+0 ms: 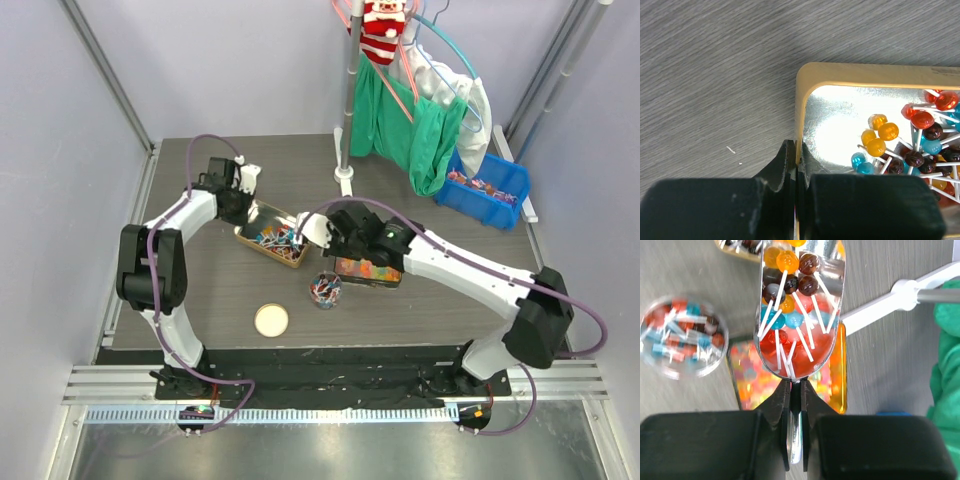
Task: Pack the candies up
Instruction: Scoop the fake candies from the storage box, then place the fake candies in the packing bottle, then place the storage box at the center of the board, then place the spatula at the center of the board.
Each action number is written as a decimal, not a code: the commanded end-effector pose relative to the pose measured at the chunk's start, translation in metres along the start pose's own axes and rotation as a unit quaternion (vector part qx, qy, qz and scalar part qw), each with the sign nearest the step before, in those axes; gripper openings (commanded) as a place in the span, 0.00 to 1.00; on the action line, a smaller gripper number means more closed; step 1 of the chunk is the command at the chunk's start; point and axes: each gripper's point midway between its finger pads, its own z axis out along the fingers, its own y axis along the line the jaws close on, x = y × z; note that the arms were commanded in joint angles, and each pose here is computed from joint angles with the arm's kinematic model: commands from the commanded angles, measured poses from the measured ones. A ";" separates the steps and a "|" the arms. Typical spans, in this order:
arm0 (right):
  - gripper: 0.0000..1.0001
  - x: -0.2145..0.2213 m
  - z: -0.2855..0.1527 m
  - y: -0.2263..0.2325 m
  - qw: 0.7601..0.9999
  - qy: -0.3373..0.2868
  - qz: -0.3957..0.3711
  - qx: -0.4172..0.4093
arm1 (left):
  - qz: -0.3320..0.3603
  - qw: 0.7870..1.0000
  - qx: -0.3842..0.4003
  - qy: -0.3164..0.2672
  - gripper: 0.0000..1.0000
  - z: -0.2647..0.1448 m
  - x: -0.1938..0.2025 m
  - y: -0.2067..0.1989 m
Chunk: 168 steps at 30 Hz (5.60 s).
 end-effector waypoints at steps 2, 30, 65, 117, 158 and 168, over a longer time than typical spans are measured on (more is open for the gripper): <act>0.01 0.035 -0.033 0.008 0.996 0.061 -0.058 -0.025 | -0.015 0.999 0.015 -0.032 0.00 -0.001 -0.023 0.001; 0.01 0.073 -0.048 0.069 0.953 0.199 -0.206 -0.096 | -0.070 0.998 0.003 0.006 0.00 0.015 0.002 0.042; 0.01 0.077 -0.062 0.042 0.954 0.203 -0.220 -0.034 | -0.082 0.997 -0.006 0.011 0.47 0.017 0.007 0.050; 0.01 0.026 -0.016 0.082 0.985 0.053 -0.163 -0.037 | -0.085 0.996 0.011 0.014 0.84 0.017 0.010 0.043; 0.01 0.176 -0.050 -0.085 0.953 0.182 0.109 0.218 | -0.059 0.998 -0.007 -0.028 1.00 -0.015 -0.015 0.048; 0.01 0.254 -0.072 -0.066 0.925 0.236 0.178 0.239 | 0.036 0.993 0.083 -0.081 1.00 -0.065 -0.041 0.011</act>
